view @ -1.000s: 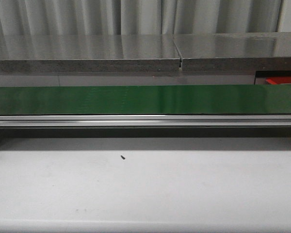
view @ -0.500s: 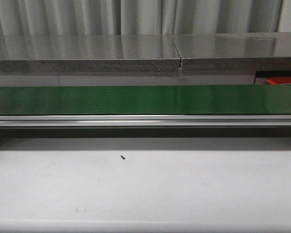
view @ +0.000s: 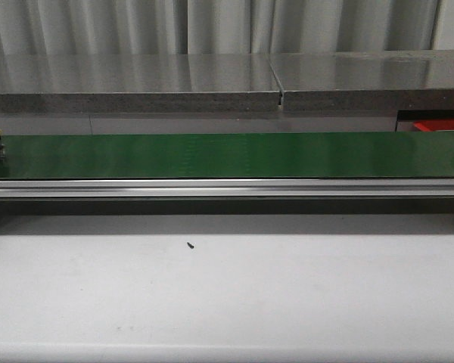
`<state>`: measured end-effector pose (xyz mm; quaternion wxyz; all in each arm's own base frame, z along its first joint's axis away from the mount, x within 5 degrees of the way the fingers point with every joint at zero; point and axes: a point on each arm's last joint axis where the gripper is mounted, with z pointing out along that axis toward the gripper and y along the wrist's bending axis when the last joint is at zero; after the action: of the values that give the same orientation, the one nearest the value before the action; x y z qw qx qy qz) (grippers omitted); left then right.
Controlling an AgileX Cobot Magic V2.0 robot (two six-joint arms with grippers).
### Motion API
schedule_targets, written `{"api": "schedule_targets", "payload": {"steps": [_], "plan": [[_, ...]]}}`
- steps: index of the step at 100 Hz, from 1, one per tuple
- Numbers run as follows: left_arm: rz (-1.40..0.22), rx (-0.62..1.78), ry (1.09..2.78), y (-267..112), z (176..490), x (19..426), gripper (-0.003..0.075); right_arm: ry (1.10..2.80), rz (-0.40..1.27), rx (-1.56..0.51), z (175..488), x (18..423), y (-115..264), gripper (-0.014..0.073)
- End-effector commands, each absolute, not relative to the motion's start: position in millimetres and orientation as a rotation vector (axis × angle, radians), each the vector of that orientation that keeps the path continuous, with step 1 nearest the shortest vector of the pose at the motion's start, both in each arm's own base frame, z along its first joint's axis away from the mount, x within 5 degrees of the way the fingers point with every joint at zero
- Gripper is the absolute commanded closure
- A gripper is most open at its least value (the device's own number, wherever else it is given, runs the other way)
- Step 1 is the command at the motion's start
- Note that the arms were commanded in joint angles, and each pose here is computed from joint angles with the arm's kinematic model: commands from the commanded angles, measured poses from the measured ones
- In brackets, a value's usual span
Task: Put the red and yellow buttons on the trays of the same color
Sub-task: 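Grasp the yellow button with the left gripper and set it on the belt, then move the left gripper back over a red button in the cluster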
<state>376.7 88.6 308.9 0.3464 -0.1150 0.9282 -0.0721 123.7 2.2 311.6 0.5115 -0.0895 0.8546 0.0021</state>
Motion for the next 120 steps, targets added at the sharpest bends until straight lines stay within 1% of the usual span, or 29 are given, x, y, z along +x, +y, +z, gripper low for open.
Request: {"api": "schedule_targets", "payload": {"steps": [1,10,23,36,51,73,93,120], "plan": [[-0.117,-0.335,2.322,109,332,370,0.0078,1.976,-0.019,-0.195,325,125,1,0.0693],[-0.069,-0.413,2.343,136,320,367,0.0078,1.976,-0.019,-0.195,325,125,1,0.0693],[-0.047,-0.564,2.342,172,303,362,0.0078,1.977,-0.019,-0.195,325,125,1,0.0693],[-0.022,-0.635,2.319,194,288,363,0.0078,1.977,-0.019,-0.195,325,125,1,0.0693],[-0.006,-0.645,2.308,202,273,372,0.0078,1.977,-0.019,-0.195,325,125,1,0.0693],[-0.008,-0.640,2.342,214,250,396,0.0078,1.977,-0.019,-0.195,325,125,1,0.0693],[0.002,-0.627,2.333,226,244,415,0.0078,1.977,-0.019,-0.195,325,125,1,0.0693],[-0.034,-0.632,2.375,233,226,430,0.0087,1.977,-0.019,-0.195,325,125,1,0.0693]]}}
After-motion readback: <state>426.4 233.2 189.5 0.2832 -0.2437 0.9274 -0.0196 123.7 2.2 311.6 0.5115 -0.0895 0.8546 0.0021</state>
